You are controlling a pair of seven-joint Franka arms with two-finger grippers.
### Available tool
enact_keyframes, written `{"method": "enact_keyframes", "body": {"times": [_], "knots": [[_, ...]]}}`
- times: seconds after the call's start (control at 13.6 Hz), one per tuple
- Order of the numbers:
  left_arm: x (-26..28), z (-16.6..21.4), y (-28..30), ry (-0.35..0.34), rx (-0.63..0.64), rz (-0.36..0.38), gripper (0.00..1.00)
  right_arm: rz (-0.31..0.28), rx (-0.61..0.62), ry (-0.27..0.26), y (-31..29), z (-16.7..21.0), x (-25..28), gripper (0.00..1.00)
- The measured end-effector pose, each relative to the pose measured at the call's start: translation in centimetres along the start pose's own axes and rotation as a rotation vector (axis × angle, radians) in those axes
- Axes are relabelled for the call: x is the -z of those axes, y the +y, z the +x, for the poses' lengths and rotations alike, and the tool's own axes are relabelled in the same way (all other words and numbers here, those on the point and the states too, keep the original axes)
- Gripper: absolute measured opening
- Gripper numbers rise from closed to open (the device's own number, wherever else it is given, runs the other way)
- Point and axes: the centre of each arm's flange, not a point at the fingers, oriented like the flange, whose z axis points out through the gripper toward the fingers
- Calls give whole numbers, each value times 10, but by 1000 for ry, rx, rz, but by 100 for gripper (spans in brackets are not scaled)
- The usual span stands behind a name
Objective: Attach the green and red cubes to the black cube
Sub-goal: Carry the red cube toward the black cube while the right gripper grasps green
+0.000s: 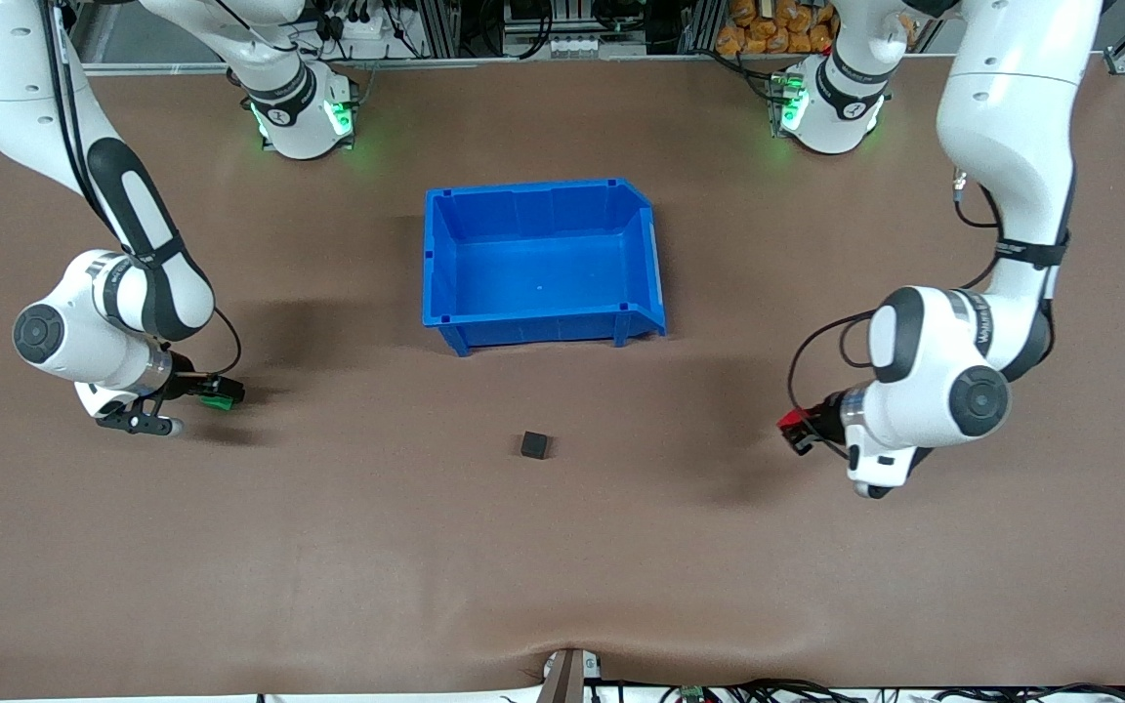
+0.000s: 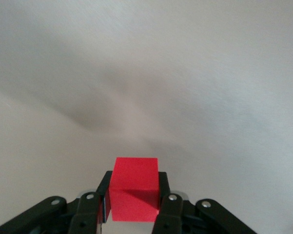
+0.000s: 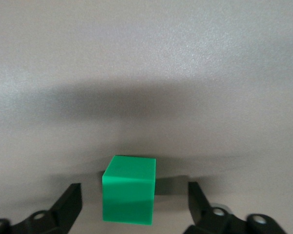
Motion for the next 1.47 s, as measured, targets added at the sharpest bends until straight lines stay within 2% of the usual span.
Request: {"method": "enact_keyframes", "body": {"times": [0.15, 0.37, 0.59, 0.74, 1.1, 1.33, 1.47], "knots": [[-3, -21, 23, 1, 83, -8, 39, 0, -6, 1, 0, 0, 0, 68], [-11, -43, 54, -18, 167, -33, 39, 0, -20, 12, 3, 3, 4, 39], [-19, -57, 84, -38, 293, -64, 39, 1, -2, 25, 2, 10, 14, 39], [-30, -70, 101, -39, 371, -75, 39, 7, 71, 7, 0, 16, 26, 39], [-56, -91, 126, -53, 541, -144, 39, 38, 332, -46, 12, 34, 70, 39], [-65, -106, 141, -73, 617, -183, 39, 50, 495, -41, 16, 48, 103, 39], [-72, -129, 156, -77, 640, -211, 39, 50, 647, -21, 15, 58, 126, 39]]}}
